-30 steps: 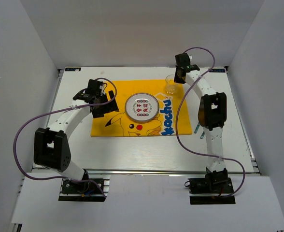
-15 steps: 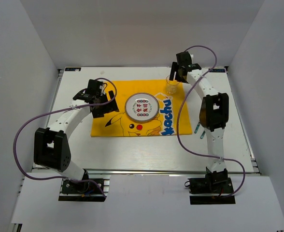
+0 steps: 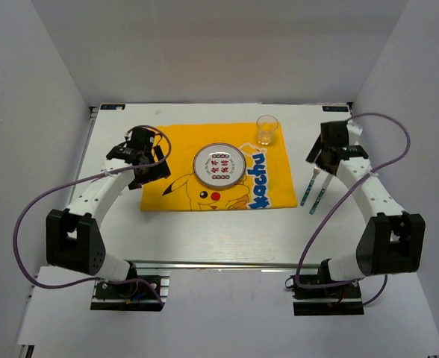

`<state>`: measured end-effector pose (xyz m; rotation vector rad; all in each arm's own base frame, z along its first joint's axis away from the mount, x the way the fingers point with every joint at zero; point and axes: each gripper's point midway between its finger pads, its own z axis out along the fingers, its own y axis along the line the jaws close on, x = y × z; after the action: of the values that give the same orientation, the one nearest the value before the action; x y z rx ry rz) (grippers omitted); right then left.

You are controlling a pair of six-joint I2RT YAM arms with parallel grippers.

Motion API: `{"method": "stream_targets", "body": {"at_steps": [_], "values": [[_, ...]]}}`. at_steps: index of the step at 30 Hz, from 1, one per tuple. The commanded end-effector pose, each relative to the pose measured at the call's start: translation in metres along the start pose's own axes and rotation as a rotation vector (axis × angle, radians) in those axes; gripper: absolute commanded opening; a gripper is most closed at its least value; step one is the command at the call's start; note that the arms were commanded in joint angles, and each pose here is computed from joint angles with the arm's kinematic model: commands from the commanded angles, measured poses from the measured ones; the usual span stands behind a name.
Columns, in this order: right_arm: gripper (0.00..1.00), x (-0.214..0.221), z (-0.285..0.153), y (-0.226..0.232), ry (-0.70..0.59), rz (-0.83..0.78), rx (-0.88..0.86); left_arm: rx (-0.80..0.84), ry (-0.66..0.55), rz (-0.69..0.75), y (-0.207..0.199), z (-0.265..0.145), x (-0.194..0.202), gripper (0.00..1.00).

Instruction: Set the dinner table for one person

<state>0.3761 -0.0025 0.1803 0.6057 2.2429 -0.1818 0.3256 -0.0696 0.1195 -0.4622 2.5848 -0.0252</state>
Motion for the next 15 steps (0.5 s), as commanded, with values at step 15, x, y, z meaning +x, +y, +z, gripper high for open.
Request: {"method": "stream_targets", "body": {"at_steps": [15], "values": [[0.70,0.119,0.050,-0.055,0.244,0.064,0.108,0.071,-0.144,-0.030,0.000,-0.041,-0.021,0.98]]}}
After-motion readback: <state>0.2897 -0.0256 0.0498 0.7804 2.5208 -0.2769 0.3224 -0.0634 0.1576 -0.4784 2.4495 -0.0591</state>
